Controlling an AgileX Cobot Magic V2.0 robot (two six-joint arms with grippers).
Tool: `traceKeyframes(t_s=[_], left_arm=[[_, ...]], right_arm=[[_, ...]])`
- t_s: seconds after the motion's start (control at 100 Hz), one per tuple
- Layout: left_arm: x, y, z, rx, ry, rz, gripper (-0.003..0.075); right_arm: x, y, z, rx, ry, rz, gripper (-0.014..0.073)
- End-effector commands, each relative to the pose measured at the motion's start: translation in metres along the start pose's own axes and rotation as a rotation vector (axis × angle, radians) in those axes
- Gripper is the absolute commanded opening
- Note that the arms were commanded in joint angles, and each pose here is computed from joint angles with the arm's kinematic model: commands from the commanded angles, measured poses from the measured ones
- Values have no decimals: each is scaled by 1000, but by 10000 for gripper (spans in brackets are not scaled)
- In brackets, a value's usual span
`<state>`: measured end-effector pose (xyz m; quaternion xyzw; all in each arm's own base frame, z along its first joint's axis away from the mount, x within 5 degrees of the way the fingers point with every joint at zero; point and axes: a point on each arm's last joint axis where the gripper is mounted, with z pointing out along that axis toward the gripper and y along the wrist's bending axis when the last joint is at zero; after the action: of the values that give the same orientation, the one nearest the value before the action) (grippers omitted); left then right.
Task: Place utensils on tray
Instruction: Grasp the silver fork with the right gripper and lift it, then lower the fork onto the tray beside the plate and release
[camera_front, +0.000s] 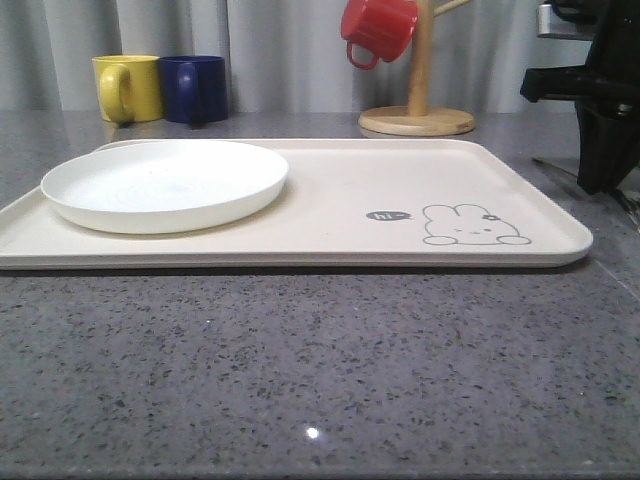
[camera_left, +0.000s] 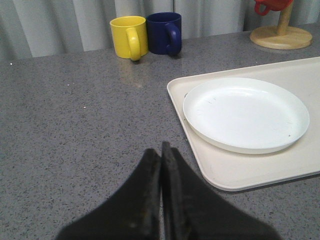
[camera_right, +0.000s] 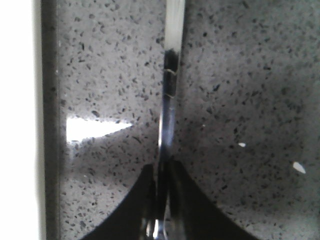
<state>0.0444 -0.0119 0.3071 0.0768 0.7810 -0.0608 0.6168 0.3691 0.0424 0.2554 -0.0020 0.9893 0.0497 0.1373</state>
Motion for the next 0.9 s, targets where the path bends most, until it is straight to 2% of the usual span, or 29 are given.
traceKeyframes(t_s=[0.0,0.08,0.22,0.41,0.52,0.65,0.78,0.89], left_arm=[[-14,0,-2,5,-89,-16,-19],[-14,0,-2,5,-89,-16,-19],[-14,0,-2,5,-89,-16,-19],[-14,0,-2,5,-89,-16,-19],[-14,0,-2,5,-89,-16,-19],[-14,0,-2,5,-89,-16,-19],[-14,0,-2,5,-89,-16,-19],[-14,0,-2,5,-89,-16,-19]], right_arm=[[-6,4,-27,-14,-92,-13,-25],[-5,4,-27,-14,-87,-13,-87],[-9,5,-37,-17,-104,-16,-81],[-11,24,-81,-43,-190,-67,-81],[-8,49,-95,-71,-194,-134,-80],[1,89,-95,-119,-194,-211,-71],[8,127,-82,-162,-159,-192,-71],[10,154,-64,-198,-149,-105,-71]])
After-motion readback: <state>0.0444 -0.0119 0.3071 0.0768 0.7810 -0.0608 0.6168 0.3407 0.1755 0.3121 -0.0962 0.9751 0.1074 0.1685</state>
